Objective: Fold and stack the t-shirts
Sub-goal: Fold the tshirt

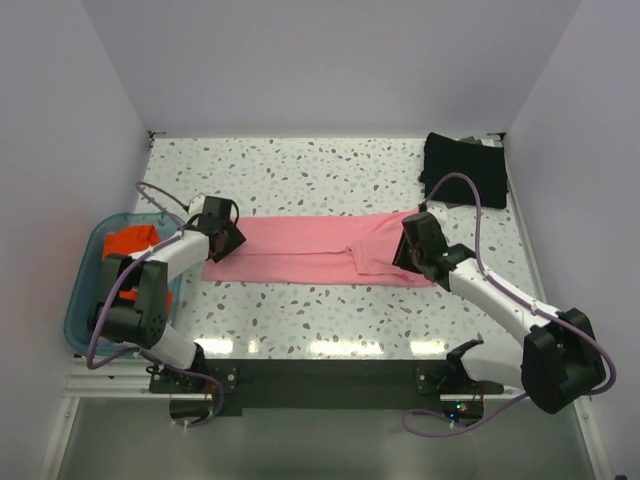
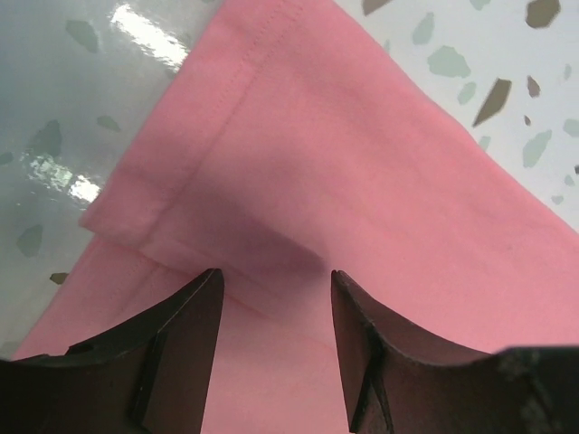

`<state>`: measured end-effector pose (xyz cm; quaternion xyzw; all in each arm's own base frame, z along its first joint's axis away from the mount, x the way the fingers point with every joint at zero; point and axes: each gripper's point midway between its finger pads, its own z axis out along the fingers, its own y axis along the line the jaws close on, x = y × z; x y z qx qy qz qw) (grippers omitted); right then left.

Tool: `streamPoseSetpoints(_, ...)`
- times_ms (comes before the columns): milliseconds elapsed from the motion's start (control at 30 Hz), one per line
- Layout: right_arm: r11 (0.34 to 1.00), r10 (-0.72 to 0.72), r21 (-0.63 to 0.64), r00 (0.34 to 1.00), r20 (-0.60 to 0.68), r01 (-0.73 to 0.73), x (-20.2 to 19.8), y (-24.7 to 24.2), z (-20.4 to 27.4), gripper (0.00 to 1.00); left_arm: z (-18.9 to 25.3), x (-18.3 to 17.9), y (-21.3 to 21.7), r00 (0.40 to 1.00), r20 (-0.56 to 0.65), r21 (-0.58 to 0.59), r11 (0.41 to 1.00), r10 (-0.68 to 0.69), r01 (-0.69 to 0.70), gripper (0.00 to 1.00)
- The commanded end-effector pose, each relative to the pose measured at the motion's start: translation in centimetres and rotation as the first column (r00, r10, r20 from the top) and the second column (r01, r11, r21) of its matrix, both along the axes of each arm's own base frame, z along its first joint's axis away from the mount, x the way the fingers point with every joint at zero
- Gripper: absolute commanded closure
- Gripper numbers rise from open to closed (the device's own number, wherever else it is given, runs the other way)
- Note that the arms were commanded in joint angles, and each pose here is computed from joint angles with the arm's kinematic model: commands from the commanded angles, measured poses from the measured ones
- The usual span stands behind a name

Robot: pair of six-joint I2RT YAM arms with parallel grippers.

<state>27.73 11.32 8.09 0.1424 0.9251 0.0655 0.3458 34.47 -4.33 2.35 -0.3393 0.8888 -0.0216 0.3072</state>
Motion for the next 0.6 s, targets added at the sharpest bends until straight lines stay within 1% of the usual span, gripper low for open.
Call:
streamPoseSetpoints(0, 0.999, -0.023, -0.033, 0.999, 0.024, 0.024, 2.2, 0.2, 1.3, 0.61, 3.2, 0.8, -1.2, 0.991, 0.109, 0.042, 0.996, -0.078, 0.074, 0.43)
streamPoseSetpoints(67, 0.999, -0.029, -0.037, 0.999, 0.033, 0.031, 3.4, 0.5, 1.5, 0.58, 4.3, 1.3, -2.4, 0.981, 0.139, 0.064, 0.99, -0.136, 0.128, 0.38)
streamPoseSetpoints(100, 0.999, -0.033, -0.032, 0.999, 0.029, 0.034, 3.9, 0.6, 1.3, 0.56, 4.3, 1.0, -2.6, 0.981, 0.118, 0.083, 0.986, -0.151, 0.142, 0.37)
streamPoseSetpoints(133, 0.999, -0.045, -0.025, 0.999, 0.023, 0.046, 4.5, 0.4, 1.1, 0.56, 5.1, 1.7, -2.5, 0.979, 0.127, 0.121, 0.982, -0.157, 0.142, 0.37)
streamPoseSetpoints(167, 0.998, -0.049, -0.029, 0.999, -0.004, 0.049, 4.9, 0.5, 0.0, 0.56, 5.1, 1.6, -3.5, 0.974, 0.118, 0.14, 0.974, -0.192, 0.175, 0.35)
streamPoseSetpoints(200, 0.998, -0.06, -0.025, 0.998, -0.002, 0.06, 5.5, 0.4, -0.2, 0.56, 4.1, 1.5, -3.8, 0.974, 0.077, 0.157, 0.967, -0.215, 0.201, 0.35)
streamPoseSetpoints(233, 0.996, -0.086, -0.033, 0.996, -0.036, 0.085, 6.1, -0.2, -1.4, 0.56, 4.3, 1.9, -4.7, 0.969, 0.065, 0.172, 0.959, -0.238, 0.224, 0.35)
streamPoseSetpoints(333, 0.993, -0.121, -0.004, 0.992, -0.047, 0.121, 7.9, -1.0, -2.1, 0.55, 2.6, 1.9, -5.3, 0.969, -0.017, 0.229, 0.943, -0.246, 0.243, 0.36)
streamPoseSetpoints(400, 0.993, -0.122, -0.006, 0.989, -0.088, 0.122, 8.6, -1.1, -3.4, 0.55, 1.8, 1.5, -5.9, 0.966, -0.045, 0.247, 0.934, -0.256, 0.259, 0.4)
streamPoseSetpoints(433, 0.992, -0.125, -0.005, 0.99, -0.072, 0.125, 9.7, -1.1, -2.7, 0.56, 1.0, 1.3, -6.1, 0.964, -0.066, 0.259, 0.928, -0.258, 0.266, 0.44)
streamPoseSetpoints(500, 0.992, -0.124, -0.045, 0.987, -0.104, 0.12, 10.2, -1.4, -3.9, 0.55, 0.1, 0.6, -6.0, 0.963, -0.1, 0.271, 0.924, -0.251, 0.269, 0.47)
streamPoseSetpoints(533, 0.992, -0.12, -0.05, 0.988, -0.094, 0.116, 11.3, -1.2, -3.4, 0.55, -0.4, 0.2, -5.9, 0.963, -0.112, 0.273, 0.925, -0.244, 0.265, 0.53)
streamPoseSetpoints(567, 0.992, -0.111, -0.068, 0.988, -0.11, 0.104, 11.5, -1.2, -3.7, 0.55, -0.7, -0.1, -6.0, 0.962, -0.12, 0.273, 0.923, -0.245, 0.269, 0.54)
